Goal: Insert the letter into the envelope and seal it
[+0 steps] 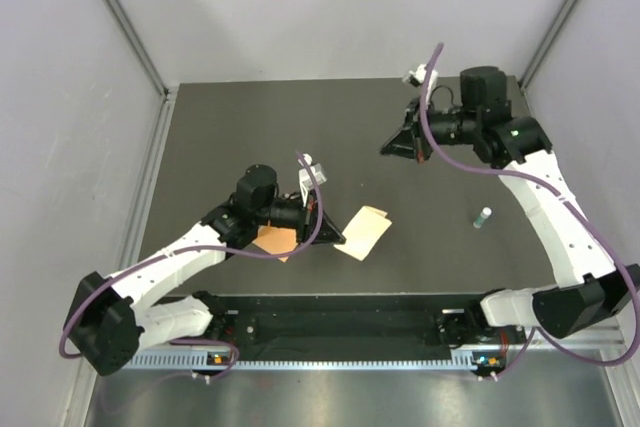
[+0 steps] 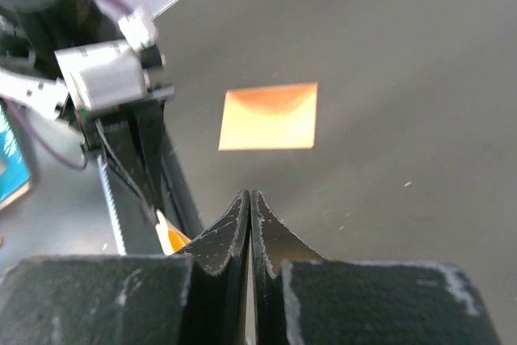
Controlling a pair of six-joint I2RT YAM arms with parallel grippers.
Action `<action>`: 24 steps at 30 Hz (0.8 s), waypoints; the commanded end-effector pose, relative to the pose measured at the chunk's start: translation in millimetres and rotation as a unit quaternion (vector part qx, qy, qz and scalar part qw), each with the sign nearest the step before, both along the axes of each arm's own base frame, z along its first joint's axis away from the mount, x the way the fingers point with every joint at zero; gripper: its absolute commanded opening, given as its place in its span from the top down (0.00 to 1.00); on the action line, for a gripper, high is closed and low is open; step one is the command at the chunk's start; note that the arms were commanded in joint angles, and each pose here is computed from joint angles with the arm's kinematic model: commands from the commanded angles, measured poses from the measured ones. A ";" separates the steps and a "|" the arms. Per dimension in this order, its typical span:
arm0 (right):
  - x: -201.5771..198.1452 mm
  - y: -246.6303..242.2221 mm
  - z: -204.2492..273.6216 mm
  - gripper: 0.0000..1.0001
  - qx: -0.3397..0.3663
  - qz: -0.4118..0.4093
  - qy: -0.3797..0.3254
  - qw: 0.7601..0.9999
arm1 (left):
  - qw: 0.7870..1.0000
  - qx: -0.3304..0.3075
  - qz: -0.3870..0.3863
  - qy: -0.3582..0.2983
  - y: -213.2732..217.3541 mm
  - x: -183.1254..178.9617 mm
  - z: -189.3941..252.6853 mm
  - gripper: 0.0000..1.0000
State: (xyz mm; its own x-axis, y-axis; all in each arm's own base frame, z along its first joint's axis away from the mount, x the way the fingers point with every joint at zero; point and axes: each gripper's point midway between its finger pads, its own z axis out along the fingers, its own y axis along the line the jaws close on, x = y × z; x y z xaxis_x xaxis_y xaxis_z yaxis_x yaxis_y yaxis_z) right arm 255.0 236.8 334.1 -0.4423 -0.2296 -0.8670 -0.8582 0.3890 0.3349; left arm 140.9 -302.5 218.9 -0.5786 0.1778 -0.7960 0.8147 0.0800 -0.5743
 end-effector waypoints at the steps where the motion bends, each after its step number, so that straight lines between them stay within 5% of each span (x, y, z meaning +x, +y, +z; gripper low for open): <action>1: 12.3 -6.7 37.0 1.00 0.028 -0.027 -0.054 0.998 | 1.000 0.000 -0.013 0.018 1.3 -8.3 -0.1 1.00; 4: 12.3 -10.0 36.8 0.96 0.052 -0.072 -0.031 0.996 | 0.999 0.003 0.032 0.031 -3.9 8.3 0.1 1.00; 7: 8.7 -20.3 29.9 0.50 0.071 -0.134 -0.014 0.988 | 0.994 0.009 0.085 0.064 -12.1 31.4 -4.9 1.00; 9: 9.0 -30.0 27.5 0.31 0.087 -0.186 -0.005 0.979 | 0.988 0.020 0.117 0.094 -20.4 50.9 -15.0 1.00; 11: -0.9 -44.4 15.2 0.01 0.090 -0.228 -0.002 0.970 | 0.980 0.037 0.127 0.148 -31.1 63.0 -34.9 1.00; 22: -30.3 -101.4 -7.5 0.01 0.053 -0.354 -0.022 0.933 | 0.944 0.060 0.061 0.319 -90.4 97.0 -109.3 0.99; 24: -30.8 -102.8 -10.0 0.01 0.048 -0.357 -0.020 0.933 | 0.937 0.087 0.085 0.328 -90.6 104.1 -128.6 0.80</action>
State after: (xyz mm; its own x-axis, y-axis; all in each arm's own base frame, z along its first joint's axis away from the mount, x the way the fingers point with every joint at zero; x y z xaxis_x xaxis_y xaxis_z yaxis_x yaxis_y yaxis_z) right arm 218.9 146.3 335.5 -0.4067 0.1776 -0.8961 -0.4823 0.7913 0.3758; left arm 234.0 -380.3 80.5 -0.9632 0.1389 -0.2303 0.2657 0.3588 -0.8948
